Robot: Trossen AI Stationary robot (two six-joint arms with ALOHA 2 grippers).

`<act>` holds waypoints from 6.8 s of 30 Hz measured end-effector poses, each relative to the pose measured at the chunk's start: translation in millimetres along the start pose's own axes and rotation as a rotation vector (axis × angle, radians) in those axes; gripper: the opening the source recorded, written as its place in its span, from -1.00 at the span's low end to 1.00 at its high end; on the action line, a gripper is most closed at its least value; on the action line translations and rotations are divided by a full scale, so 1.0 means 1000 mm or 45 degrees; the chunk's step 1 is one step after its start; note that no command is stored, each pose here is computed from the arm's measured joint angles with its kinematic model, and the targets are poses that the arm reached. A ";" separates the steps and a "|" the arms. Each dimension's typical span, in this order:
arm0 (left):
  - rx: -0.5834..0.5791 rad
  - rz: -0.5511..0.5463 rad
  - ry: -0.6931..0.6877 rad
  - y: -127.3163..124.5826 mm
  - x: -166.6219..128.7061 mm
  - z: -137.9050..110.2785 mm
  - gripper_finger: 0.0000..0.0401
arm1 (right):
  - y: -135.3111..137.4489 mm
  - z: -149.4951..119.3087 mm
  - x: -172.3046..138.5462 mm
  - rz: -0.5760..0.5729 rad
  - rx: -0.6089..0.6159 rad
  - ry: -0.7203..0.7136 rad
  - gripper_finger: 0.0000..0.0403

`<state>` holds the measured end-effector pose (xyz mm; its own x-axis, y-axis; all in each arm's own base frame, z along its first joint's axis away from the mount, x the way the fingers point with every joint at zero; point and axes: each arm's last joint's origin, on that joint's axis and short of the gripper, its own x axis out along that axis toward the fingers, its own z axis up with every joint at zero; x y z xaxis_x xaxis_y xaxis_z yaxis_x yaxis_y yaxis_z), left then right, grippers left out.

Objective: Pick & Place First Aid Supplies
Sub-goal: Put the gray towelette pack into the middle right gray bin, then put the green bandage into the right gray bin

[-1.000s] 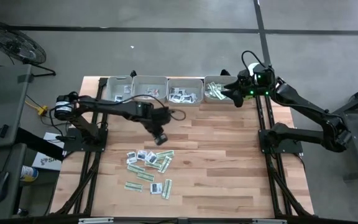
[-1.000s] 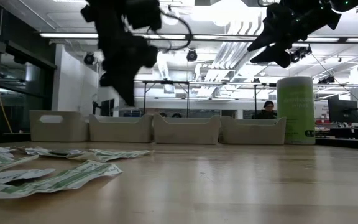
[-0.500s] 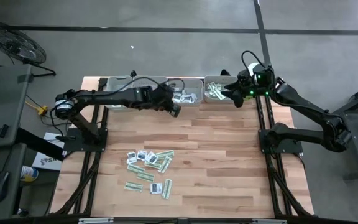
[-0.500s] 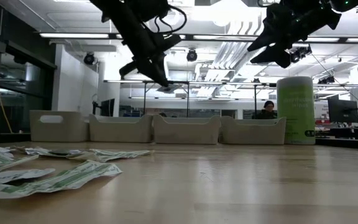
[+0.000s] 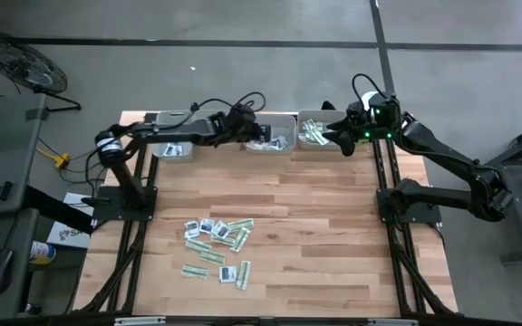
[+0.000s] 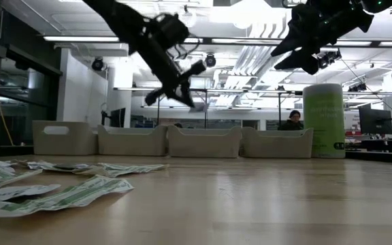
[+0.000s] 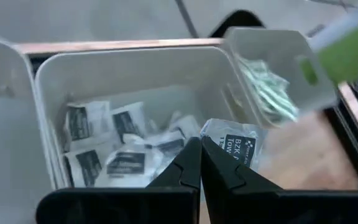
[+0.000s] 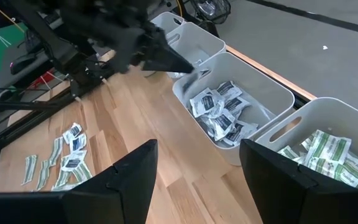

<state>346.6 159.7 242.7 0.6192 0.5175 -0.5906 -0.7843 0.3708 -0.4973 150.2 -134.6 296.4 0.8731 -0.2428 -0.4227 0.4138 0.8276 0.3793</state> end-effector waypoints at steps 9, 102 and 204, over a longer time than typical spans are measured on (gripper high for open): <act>-0.247 0.060 -0.028 0.020 0.034 0.001 -1.00 | 0.001 0.000 0.000 0.004 0.001 0.004 0.10; -0.413 0.074 0.921 0.055 -0.097 -0.222 -0.41 | 0.000 -0.007 0.000 -0.006 0.025 0.087 0.10; 0.445 -0.670 0.047 -0.075 -0.118 -0.058 -1.00 | 0.087 -0.031 0.069 0.434 -0.354 0.165 0.10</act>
<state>335.0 25.9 312.3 0.9215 0.1726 -0.3480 -0.3367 0.8017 -0.4939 238.5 -63.2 275.0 0.9007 0.1177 -0.4182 0.0079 0.9580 0.2866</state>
